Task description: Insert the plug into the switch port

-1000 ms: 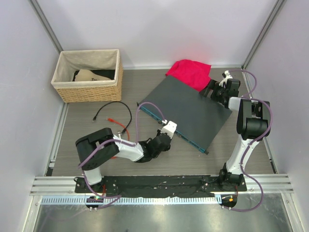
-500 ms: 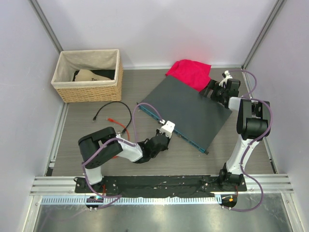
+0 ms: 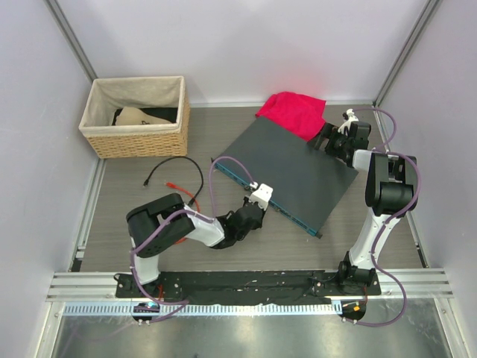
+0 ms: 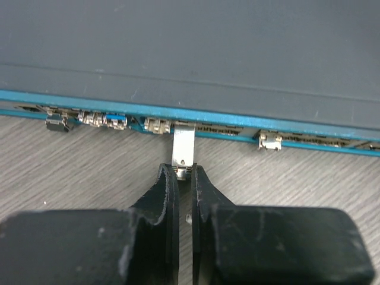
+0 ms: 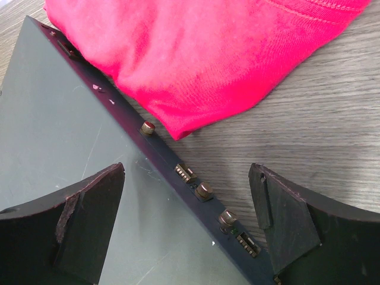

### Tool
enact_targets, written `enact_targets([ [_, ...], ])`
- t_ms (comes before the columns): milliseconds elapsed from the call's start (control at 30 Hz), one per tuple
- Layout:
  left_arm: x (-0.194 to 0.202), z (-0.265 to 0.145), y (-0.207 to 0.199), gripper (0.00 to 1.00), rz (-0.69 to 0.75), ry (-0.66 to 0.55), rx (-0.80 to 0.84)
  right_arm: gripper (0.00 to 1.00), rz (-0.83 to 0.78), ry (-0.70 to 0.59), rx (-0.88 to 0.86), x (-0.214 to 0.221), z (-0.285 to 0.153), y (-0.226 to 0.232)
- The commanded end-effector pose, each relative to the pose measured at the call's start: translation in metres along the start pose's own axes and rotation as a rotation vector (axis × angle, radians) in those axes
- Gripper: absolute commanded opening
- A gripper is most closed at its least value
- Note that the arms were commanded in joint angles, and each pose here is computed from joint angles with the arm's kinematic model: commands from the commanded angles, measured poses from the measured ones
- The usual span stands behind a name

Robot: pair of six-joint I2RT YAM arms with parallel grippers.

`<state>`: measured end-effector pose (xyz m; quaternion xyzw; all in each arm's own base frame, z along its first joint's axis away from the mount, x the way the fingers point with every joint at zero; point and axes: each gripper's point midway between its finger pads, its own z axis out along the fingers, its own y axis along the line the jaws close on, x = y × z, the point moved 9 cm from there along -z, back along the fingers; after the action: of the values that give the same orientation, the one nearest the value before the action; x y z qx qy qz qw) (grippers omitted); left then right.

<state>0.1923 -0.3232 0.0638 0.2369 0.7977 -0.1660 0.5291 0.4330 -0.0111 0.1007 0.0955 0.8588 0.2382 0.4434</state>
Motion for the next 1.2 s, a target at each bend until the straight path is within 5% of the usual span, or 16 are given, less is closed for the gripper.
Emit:
enact_targets([
  [0, -0.050, 0.020, -0.022, 0.09, -0.110, -0.181, 0.065, 0.95, -0.017, -0.050, -0.030, -0.016, 0.003, 0.003],
  [367, -0.047, 0.008, -0.018, 0.38, -0.135, -0.126, 0.065, 0.95, -0.015, -0.049, -0.033, -0.016, 0.003, 0.003],
  [700, -0.027, -0.024, -0.018, 0.47, -0.178, -0.002, 0.064, 0.95, -0.013, -0.050, -0.036, -0.016, 0.002, 0.002],
  [867, -0.016, -0.029, -0.013, 0.36, -0.217, 0.085, -0.018, 0.95, -0.013, -0.050, -0.037, -0.016, 0.002, 0.002],
  [1033, -0.015, -0.024, -0.010, 0.09, -0.217, 0.100, -0.082, 0.95, -0.011, -0.049, -0.037, -0.015, 0.002, 0.002],
  [1167, -0.016, -0.014, -0.003, 0.00, -0.229, 0.093, -0.131, 0.95, -0.010, -0.049, -0.037, -0.015, 0.002, 0.001],
])
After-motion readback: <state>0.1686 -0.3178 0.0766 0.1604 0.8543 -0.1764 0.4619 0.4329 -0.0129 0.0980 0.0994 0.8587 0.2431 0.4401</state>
